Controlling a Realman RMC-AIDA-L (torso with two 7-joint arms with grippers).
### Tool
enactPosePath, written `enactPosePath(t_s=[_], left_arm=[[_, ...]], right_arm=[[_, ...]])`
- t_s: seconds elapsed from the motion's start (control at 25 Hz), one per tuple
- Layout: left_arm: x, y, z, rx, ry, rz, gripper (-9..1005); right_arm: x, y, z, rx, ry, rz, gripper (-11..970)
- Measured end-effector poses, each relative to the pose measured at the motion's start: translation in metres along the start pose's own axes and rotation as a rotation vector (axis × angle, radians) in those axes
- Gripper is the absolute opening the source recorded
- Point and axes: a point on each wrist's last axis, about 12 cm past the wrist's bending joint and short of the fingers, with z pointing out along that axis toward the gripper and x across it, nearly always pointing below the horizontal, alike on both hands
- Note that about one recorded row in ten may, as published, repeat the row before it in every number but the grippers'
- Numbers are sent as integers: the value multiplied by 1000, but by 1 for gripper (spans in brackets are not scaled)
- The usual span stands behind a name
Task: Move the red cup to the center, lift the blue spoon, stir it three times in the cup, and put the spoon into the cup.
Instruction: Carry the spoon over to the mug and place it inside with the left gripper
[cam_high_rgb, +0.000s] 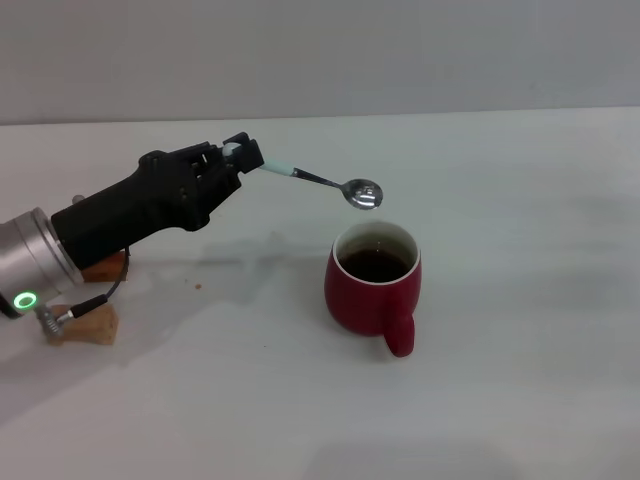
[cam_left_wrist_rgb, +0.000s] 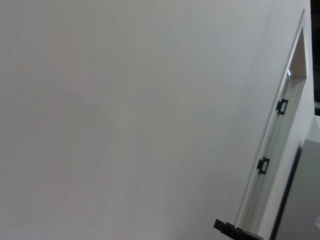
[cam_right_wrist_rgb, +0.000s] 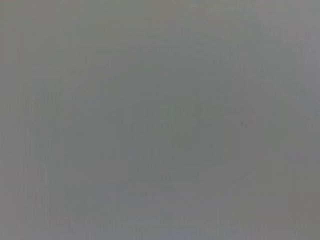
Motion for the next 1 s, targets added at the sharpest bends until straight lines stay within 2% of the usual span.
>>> enactPosePath(t_s=[0.44, 1.0], left_arm=[[6, -2, 14, 42, 85, 14, 145], [16, 2, 26, 3, 159, 28, 144]], right_arm=[[1, -1, -1, 1, 5, -1, 589], [2, 0, -1, -5, 10, -3, 589]])
